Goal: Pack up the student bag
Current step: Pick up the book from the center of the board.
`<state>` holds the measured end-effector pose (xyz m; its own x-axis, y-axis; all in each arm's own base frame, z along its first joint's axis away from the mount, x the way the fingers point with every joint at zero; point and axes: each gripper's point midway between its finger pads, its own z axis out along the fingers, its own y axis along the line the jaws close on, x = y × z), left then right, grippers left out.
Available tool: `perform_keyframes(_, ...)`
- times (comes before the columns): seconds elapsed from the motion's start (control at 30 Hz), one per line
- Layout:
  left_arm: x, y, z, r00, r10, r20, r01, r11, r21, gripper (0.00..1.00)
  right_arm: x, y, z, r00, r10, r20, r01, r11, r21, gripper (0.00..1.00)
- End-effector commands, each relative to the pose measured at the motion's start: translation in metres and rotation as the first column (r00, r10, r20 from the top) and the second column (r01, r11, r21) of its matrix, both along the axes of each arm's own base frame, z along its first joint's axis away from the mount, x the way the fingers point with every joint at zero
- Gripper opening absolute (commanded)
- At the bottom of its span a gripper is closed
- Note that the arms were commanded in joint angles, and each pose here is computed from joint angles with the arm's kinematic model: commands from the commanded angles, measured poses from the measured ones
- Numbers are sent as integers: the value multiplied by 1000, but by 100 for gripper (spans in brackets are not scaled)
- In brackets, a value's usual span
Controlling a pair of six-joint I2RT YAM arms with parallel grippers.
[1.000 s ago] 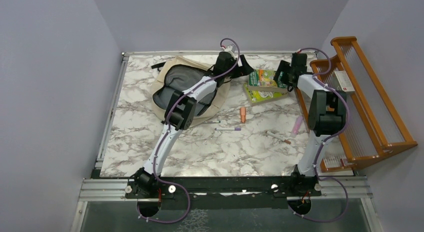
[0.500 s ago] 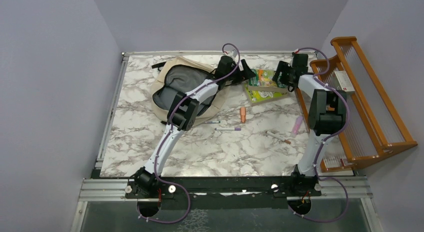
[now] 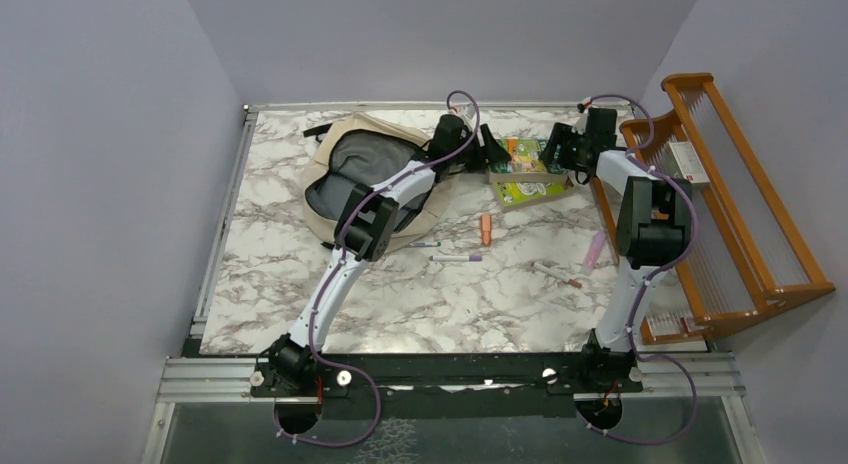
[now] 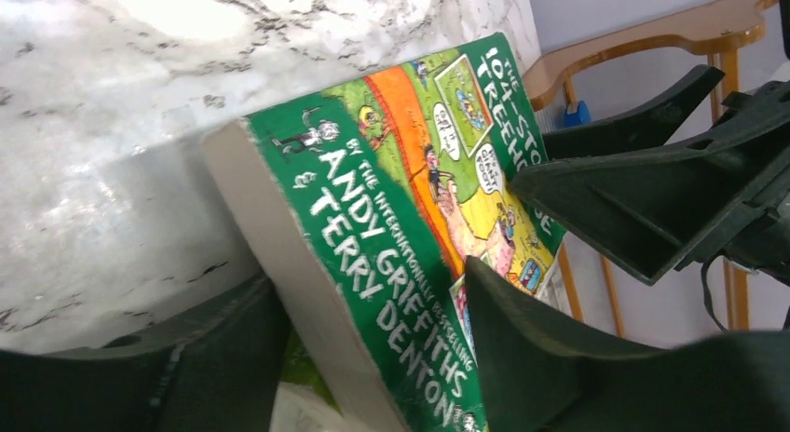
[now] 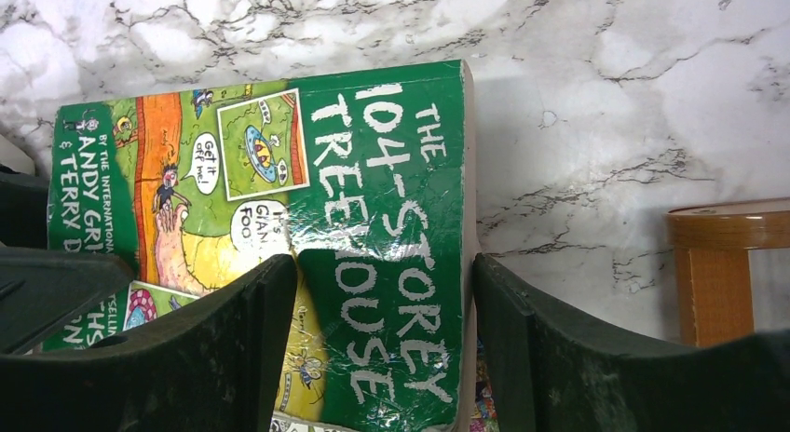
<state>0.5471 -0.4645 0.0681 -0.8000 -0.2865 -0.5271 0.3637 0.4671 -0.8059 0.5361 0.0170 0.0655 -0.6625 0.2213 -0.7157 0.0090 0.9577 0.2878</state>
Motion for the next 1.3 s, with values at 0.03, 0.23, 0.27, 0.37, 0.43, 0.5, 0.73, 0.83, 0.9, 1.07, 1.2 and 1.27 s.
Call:
perform_keyframes(0.03, -3, 5, 12, 999, -35, 28, 36, 999, -34, 56, 2, 12, 4, 999, 46, 17, -46, 999, 22, 72)
perform_keyframes(0.23, 18, 30, 45, 996, 16, 92, -10, 998, -67, 37, 3, 9, 18, 999, 32, 38, -32, 999, 12, 72)
perform_keyframes(0.27, 20, 33, 51, 994, 19, 105, -11, 997, -73, 34, 3, 9, 20, 999, 31, 41, -31, 999, 11, 72)
perform_keyframes(0.37, 21, 34, 70, 989, 15, 145, -2, 996, -88, 28, 2, 7, 28, 999, 18, 51, -19, 1000, 5, 72)
perform_keyframes(0.43, 19, 34, 83, 986, 9, 169, 8, 995, -97, 24, 1, 4, 38, 998, 6, 67, -6, 1000, -3, 73)
perform_keyframes(0.5, 16, 34, 98, 981, -1, 194, 22, 994, -107, 21, -1, 3, 52, 996, -13, 91, 13, 1000, 2, 73)
perform_keyframes(0.73, -1, 38, 162, 942, -39, 333, 83, 989, -119, 7, -20, 6, 133, 969, -56, 240, 44, 997, 55, 80)
perform_keyframes(0.83, -13, 43, 201, 914, -60, 402, 123, 983, -134, 0, -35, 8, 164, 952, -78, 296, 54, 995, 87, 82)
perform_keyframes(0.9, -21, 48, 227, 896, -52, 442, 130, 980, -149, 0, -48, 13, 179, 941, -78, 329, 42, 992, 117, 82)
perform_keyframes(1.07, -43, 67, 273, 857, -28, 515, 127, 979, -159, 0, -76, 24, 201, 924, -61, 377, -2, 986, 164, 83)
perform_keyframes(1.2, -61, 92, 289, 846, -25, 533, 121, 982, -146, 0, -96, 38, 208, 919, -13, 394, -71, 978, 198, 84)
perform_keyframes(1.27, -69, 112, 292, 848, -21, 530, 113, 983, -142, 0, -103, 46, 213, 906, 18, 423, -121, 969, 217, 85)
